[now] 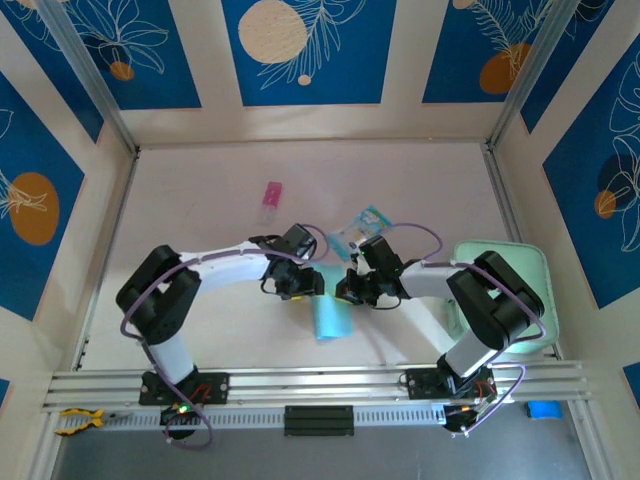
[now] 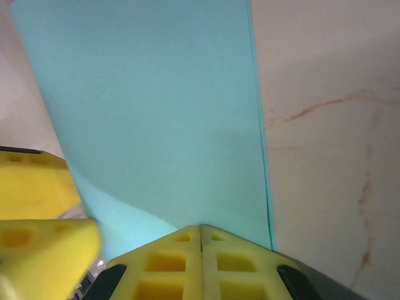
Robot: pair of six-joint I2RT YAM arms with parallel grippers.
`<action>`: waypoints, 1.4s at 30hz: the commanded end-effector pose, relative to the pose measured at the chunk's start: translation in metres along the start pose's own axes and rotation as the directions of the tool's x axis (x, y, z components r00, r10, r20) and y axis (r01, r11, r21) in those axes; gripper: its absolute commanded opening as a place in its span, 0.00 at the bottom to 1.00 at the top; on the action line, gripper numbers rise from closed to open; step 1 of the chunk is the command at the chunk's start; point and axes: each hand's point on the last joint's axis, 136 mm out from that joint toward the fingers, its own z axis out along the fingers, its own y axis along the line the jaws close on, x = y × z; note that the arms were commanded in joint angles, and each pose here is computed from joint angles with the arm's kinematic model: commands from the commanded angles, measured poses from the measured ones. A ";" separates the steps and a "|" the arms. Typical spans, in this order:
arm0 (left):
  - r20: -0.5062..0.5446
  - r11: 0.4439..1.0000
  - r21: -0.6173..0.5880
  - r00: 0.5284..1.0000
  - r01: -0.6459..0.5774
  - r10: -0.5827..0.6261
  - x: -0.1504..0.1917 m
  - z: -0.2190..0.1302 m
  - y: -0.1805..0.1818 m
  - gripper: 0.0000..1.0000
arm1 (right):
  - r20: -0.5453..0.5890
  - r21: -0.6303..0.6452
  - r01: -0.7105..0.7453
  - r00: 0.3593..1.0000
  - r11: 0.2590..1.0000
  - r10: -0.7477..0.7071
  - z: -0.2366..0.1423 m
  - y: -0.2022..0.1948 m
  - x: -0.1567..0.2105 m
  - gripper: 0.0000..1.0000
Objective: Fold a paper plane with a square sheet of paper (pick it up from the middle)
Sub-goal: Fold the square sheet of paper in half at the bottom-center of the table.
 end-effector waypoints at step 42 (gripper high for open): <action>-0.056 0.996 0.093 0.998 -0.015 0.021 0.012 0.019 -0.012 0.47 | 0.028 0.068 -0.148 0.989 0.987 0.147 -0.003 -0.015 0.020 0.00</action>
